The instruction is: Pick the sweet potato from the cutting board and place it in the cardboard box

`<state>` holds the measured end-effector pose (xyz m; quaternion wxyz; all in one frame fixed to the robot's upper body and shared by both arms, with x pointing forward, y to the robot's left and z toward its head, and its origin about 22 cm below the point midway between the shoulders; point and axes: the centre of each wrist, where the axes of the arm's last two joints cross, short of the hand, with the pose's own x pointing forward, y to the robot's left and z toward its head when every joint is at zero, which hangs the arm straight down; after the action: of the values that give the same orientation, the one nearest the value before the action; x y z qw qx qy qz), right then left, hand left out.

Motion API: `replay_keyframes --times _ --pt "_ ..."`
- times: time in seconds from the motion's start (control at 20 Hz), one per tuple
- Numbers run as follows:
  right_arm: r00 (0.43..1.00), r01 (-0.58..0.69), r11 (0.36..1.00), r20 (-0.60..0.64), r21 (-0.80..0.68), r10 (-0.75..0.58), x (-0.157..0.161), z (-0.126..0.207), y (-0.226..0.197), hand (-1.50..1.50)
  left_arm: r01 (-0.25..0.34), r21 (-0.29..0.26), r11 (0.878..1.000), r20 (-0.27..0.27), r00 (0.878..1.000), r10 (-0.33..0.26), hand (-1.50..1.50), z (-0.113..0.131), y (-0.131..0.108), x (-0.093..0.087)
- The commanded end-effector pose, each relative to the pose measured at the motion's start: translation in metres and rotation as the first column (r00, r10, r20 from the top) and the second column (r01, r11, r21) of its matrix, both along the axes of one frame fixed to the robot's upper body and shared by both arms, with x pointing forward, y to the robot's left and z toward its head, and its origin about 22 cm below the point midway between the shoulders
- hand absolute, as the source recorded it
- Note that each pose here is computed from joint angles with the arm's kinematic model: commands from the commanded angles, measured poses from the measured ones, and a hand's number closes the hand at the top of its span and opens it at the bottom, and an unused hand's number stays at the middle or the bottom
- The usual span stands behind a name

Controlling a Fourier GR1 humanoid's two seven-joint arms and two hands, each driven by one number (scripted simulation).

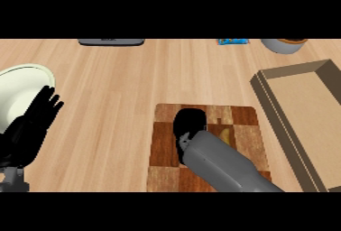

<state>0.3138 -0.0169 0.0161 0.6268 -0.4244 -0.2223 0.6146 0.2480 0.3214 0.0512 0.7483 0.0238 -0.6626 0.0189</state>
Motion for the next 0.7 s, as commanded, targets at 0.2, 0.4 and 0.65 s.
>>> replay_keyframes --times 0.2,0.4,0.65 --pt "0.948 0.164 0.922 0.202 0.351 -0.246 0.054 0.026 -0.108 1.5 -0.016 -0.001 1.0 -0.013 1.0 0.016 0.0 -0.004 0.004 -0.008" --pt "0.934 0.166 0.932 0.253 0.324 -0.254 0.057 0.016 -0.133 1.5 -0.001 -0.008 1.0 -0.005 1.0 0.0 0.0 0.005 0.002 -0.007" --pt "0.89 0.13 0.937 0.379 0.324 -0.254 0.056 0.032 -0.129 1.5 -0.002 -0.007 1.0 -0.006 1.0 0.002 0.0 -0.009 0.0 0.001"
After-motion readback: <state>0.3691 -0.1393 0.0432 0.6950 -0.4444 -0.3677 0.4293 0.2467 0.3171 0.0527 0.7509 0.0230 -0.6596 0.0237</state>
